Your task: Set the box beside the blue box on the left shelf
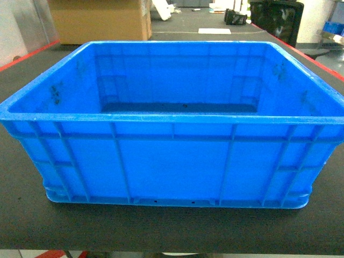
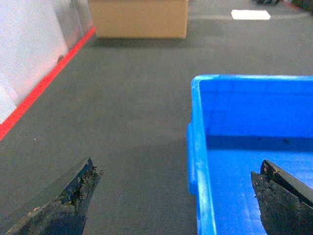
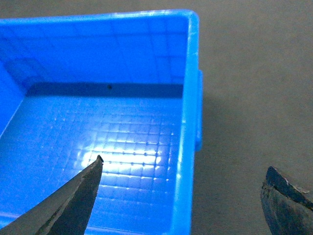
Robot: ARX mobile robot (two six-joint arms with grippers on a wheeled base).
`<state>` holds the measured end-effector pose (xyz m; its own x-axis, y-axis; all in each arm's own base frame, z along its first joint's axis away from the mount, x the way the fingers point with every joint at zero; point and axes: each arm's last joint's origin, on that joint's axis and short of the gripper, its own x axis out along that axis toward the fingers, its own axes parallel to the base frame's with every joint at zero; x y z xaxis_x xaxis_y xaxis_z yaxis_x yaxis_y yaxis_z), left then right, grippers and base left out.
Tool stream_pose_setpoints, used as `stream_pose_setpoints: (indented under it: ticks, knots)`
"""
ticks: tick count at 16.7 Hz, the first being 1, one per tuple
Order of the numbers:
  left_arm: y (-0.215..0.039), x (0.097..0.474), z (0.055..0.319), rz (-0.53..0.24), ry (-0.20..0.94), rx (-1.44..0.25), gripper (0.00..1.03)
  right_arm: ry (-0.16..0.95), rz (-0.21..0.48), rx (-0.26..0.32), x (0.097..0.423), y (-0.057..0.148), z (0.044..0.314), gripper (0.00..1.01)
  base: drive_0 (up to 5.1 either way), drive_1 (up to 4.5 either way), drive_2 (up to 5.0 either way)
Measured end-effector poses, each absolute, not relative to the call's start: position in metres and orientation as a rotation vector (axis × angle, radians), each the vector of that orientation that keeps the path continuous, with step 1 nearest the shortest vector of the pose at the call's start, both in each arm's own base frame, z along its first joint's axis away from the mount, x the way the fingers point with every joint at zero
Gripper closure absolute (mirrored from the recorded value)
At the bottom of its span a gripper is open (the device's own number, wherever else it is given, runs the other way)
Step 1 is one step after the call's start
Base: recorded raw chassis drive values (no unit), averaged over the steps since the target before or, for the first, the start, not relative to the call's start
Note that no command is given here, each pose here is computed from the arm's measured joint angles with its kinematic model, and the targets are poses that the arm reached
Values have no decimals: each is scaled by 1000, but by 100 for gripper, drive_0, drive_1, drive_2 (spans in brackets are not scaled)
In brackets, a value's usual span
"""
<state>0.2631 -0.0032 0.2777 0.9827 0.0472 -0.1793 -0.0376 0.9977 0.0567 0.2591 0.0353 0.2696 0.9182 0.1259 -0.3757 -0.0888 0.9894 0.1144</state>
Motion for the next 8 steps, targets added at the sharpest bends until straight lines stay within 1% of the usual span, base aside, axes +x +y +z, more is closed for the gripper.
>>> stream_pose_setpoints:
  ticks: [1, 2, 4, 6, 8]
  knots:
    - [-6, 301, 277, 45, 279, 64, 5, 500, 104, 100, 298, 46, 272, 3, 0, 0, 0]
    - [-8, 328, 276, 47, 334, 67, 5, 559, 81, 103, 329, 52, 272, 3, 0, 0, 0]
    - [-11, 362, 274, 31, 421, 14, 5, 626, 44, 104, 377, 63, 267, 3, 0, 0, 0]
    - [-16, 369, 263, 3, 508, -31, 5, 674, -3, 87, 394, 64, 251, 3, 0, 0, 0]
    - [-21, 375, 246, -17, 568, -46, 5, 701, -20, 83, 398, 62, 240, 3, 0, 0, 0]
